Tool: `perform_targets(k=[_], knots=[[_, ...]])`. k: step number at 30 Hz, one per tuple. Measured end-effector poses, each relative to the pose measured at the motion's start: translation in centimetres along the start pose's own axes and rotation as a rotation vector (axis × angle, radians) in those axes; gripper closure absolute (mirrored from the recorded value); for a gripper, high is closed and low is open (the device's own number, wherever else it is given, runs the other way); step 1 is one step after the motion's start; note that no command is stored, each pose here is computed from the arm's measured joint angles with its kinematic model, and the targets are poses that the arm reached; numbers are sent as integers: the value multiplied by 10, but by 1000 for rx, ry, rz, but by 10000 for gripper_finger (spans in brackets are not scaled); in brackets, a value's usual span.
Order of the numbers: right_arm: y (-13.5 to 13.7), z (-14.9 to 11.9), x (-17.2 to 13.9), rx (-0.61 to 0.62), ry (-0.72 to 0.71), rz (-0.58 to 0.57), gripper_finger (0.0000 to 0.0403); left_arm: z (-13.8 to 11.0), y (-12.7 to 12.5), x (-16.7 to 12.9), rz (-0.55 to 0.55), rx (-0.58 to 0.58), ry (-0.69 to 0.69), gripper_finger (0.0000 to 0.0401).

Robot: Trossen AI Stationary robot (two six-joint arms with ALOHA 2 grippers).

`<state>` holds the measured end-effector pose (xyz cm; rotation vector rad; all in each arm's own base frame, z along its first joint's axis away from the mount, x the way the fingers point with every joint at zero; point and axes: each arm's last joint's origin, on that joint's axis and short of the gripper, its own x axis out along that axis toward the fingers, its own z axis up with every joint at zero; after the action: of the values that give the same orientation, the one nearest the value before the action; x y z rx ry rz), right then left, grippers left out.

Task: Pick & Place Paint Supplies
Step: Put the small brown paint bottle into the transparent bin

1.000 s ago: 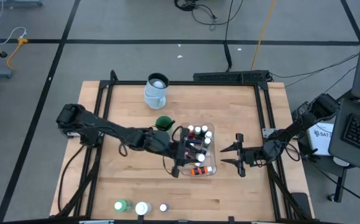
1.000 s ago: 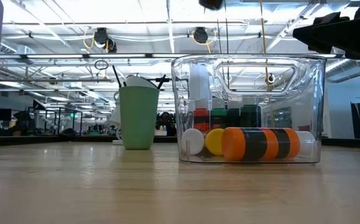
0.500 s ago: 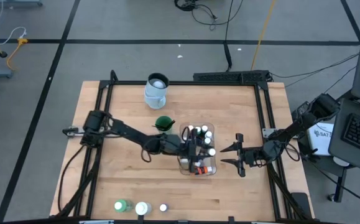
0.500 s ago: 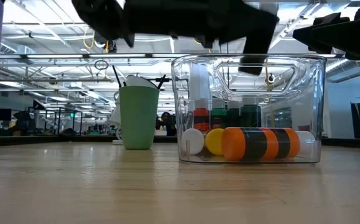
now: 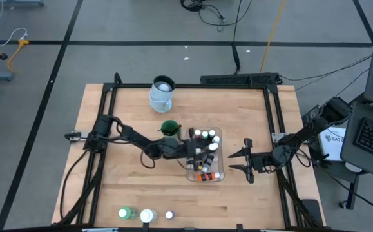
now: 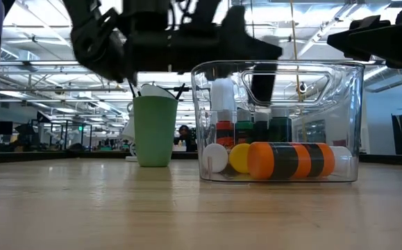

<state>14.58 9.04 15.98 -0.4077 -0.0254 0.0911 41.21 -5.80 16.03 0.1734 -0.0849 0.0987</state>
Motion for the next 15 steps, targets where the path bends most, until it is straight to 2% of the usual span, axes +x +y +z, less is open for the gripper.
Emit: perform_targets(k=[4, 8, 15], knots=[[0, 0, 0, 2, -3, -1, 234, -11, 7, -17, 2, -52, -46, 276], [0, 1, 0, 4, -6, -3, 234, -14, 18, -17, 5, -132, -45, 276], [-1, 1, 0, 7, -11, -6, 234, -13, 10, -17, -10, -147, -36, 276]])
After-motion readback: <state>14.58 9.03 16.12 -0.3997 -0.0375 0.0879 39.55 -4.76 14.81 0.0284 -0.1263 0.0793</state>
